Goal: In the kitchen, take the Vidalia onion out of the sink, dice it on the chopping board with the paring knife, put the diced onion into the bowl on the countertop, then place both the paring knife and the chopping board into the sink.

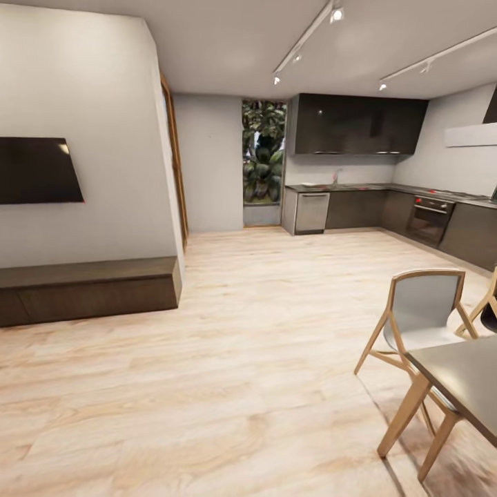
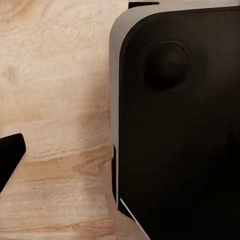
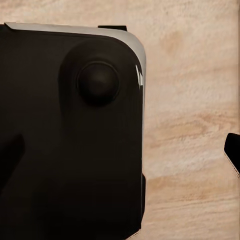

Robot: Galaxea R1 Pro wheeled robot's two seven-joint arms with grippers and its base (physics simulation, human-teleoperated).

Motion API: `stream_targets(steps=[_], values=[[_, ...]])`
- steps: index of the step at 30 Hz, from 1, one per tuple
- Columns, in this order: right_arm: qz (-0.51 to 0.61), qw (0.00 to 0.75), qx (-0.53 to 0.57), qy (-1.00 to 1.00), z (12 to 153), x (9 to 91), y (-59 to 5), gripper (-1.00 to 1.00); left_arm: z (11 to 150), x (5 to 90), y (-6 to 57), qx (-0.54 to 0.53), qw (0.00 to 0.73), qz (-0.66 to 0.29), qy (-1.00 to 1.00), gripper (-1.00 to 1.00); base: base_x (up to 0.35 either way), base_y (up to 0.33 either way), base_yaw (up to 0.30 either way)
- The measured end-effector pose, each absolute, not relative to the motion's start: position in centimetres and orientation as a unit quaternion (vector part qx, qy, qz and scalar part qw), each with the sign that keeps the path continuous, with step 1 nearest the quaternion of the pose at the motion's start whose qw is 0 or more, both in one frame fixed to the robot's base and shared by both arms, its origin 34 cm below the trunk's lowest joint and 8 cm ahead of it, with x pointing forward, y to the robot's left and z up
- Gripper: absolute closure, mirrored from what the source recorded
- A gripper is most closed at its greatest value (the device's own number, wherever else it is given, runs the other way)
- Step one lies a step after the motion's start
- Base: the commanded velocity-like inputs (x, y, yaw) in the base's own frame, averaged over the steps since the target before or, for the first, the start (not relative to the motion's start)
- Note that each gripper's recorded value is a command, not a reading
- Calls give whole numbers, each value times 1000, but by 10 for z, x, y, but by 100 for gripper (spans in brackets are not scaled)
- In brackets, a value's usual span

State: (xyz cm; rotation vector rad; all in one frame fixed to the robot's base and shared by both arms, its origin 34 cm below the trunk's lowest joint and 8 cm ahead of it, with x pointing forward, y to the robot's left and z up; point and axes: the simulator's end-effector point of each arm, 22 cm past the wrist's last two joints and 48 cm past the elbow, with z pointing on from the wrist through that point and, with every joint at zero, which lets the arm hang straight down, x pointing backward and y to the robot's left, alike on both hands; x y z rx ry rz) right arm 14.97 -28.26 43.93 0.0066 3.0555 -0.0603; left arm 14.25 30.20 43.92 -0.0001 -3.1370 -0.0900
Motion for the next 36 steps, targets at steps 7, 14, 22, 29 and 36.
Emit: stream_targets(steps=[7, 14, 22, 29, 36], values=[[-20, 43, 1, 999, 439, 150, -283, -100, 439, 143, 298, 0, 1, -26, -1000, -100, 342, 0, 0], [-20, 43, 2, 999, 439, 150, -283, -100, 439, 143, 297, 0, 1, -26, -1000, -100, 342, 0, -51], [-20, 43, 2, 999, 439, 150, -284, -100, 439, 143, 296, 0, 1, -25, -1000, -100, 342, 0, -195], [-20, 43, 2, 999, 439, 150, -284, -100, 439, 143, 296, 0, 1, -25, -1000, -100, 342, 0, -60], [-20, 43, 2, 999, 439, 150, -284, -100, 439, 143, 296, 0, 1, -25, -1000, -100, 342, 0, -3]])
